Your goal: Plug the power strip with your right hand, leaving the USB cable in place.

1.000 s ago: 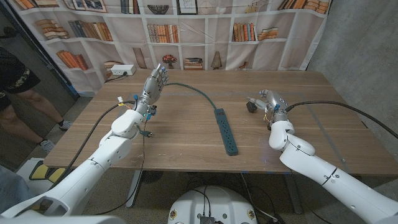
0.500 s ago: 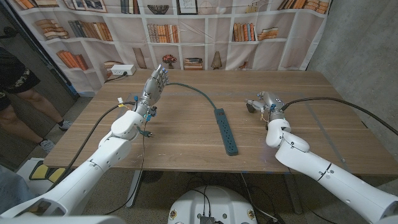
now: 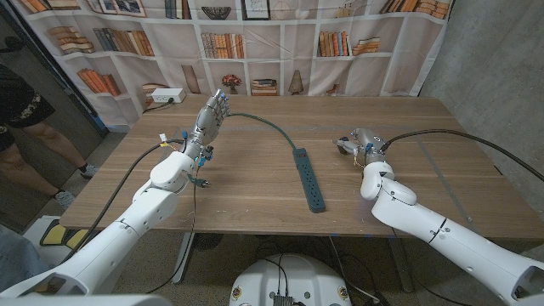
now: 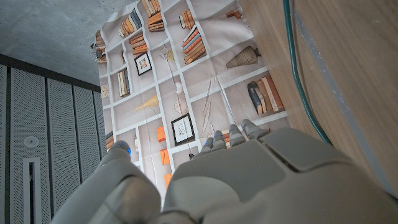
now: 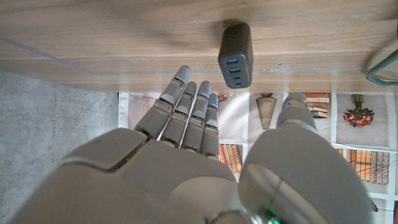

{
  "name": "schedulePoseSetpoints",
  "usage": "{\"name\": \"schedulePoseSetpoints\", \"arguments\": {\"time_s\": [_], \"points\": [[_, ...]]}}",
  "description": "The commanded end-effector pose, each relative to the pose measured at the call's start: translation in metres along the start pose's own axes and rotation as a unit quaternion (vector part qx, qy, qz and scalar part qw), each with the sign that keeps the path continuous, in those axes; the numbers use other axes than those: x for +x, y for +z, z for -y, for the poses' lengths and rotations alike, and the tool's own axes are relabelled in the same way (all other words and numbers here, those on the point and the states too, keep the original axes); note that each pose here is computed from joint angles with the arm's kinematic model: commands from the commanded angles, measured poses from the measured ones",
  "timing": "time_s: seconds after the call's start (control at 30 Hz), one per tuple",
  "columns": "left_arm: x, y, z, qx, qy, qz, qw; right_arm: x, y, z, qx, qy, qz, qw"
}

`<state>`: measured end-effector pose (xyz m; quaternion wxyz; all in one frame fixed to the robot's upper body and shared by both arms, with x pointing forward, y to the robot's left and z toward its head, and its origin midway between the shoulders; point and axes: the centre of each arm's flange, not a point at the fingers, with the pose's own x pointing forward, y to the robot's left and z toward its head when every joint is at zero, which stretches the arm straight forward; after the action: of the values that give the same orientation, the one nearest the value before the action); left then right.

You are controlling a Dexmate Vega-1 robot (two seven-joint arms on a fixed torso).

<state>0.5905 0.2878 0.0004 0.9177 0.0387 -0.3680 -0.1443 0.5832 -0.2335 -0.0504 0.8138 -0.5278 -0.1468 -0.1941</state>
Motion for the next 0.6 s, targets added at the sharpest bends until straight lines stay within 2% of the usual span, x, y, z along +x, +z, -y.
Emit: {"name": "schedulePoseSetpoints", "arguments": {"time_s": [0.03, 0.33, 0.6], "points": [[-0.001, -0.001, 0.000, 0.000, -0.004, 0.003, 1.000, 0.010, -0.002, -0.002, -0.011, 0.014, -0.014, 0.9997], [-0.002, -0.007, 0.000, -0.005, -0.005, -0.004, 1.000, 0.015, 0.005, -0.004, -0.035, 0.042, -0.031, 0.9980], [0.000, -0.008, -0.002, -0.006, -0.006, -0.005, 1.000, 0.015, 0.008, -0.004, -0.040, 0.022, -0.045, 0.9980]]}}
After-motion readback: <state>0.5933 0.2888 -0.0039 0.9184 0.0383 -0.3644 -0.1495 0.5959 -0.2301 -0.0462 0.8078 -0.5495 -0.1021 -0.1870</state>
